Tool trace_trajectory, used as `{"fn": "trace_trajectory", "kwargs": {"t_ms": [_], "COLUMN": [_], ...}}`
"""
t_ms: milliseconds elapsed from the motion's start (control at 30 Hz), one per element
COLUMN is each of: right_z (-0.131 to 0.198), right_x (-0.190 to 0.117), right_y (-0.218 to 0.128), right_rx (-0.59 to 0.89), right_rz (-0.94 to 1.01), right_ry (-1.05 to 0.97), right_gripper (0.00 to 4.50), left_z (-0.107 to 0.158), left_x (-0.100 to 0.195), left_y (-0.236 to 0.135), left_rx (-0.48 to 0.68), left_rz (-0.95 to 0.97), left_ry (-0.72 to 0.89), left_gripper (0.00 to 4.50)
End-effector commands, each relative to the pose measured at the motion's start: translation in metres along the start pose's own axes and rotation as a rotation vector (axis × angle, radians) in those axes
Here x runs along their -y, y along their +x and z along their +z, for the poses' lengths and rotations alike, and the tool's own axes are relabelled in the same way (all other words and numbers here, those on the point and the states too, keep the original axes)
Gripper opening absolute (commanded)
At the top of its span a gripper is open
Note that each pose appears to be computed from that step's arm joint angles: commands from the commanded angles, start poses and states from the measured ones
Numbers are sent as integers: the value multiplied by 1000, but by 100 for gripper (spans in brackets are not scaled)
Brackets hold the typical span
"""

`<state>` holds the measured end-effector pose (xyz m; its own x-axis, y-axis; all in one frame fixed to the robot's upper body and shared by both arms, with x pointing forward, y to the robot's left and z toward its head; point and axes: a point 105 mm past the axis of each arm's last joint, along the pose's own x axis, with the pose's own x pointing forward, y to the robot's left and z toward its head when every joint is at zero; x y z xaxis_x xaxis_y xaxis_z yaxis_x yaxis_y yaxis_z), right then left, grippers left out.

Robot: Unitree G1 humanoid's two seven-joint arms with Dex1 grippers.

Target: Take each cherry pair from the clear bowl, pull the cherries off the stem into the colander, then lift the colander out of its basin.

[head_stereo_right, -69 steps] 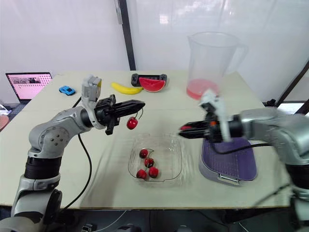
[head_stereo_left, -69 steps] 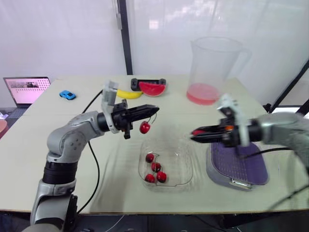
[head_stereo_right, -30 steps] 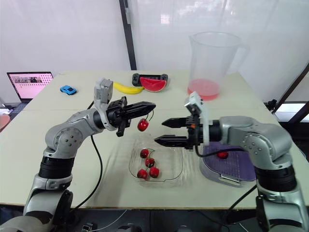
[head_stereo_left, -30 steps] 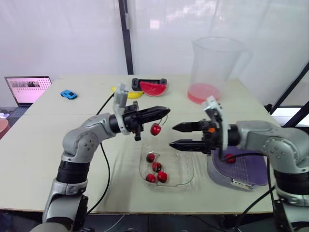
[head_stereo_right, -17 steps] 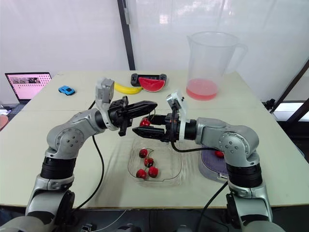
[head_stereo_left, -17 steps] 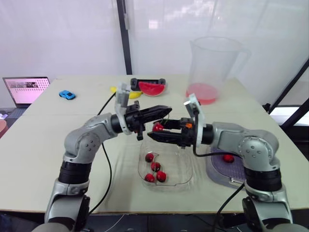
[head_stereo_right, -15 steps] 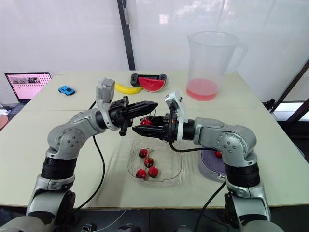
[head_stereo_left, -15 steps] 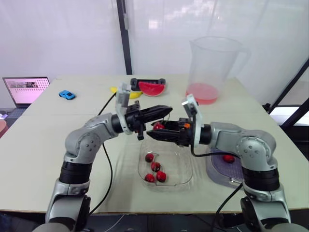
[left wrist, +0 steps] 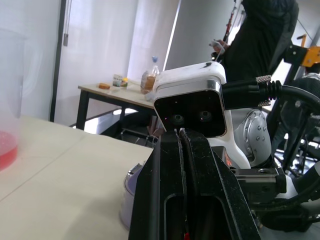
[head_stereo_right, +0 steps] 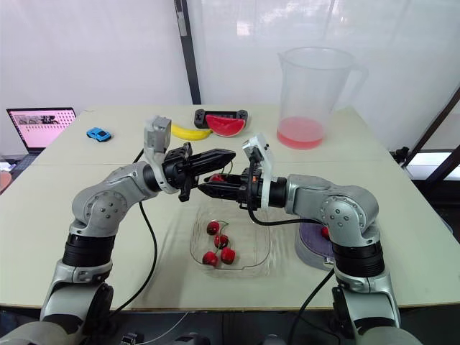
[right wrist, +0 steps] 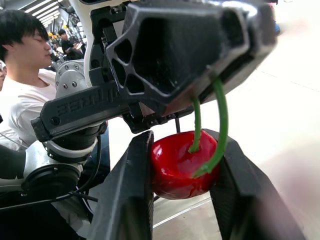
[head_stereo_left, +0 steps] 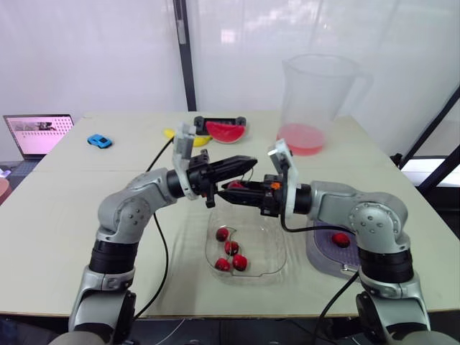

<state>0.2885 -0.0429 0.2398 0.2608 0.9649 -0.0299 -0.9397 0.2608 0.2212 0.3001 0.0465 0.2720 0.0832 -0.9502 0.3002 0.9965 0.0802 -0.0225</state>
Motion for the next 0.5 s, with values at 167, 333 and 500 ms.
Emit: {"fn": "trace_trajectory", "kwargs": {"t_ms": [167, 333, 500], "right_z": [0, -20, -33], "right_x": [-11, -7, -5], "right_y": [1, 1, -4], "right_rx": [-22, -119, -187], "right_rz": [44, 18, 5], "right_ry": [-48, -46, -58], "right_gripper": [97, 97, 97], "left_z": [10, 12, 11], "left_x": [6, 6, 7], "left_y": [1, 3, 5], "left_rx": [29, 37, 34], "left_rz": [-15, -18, -31], "left_ry": [45, 49, 46], "left_gripper": [0, 0, 0]}}
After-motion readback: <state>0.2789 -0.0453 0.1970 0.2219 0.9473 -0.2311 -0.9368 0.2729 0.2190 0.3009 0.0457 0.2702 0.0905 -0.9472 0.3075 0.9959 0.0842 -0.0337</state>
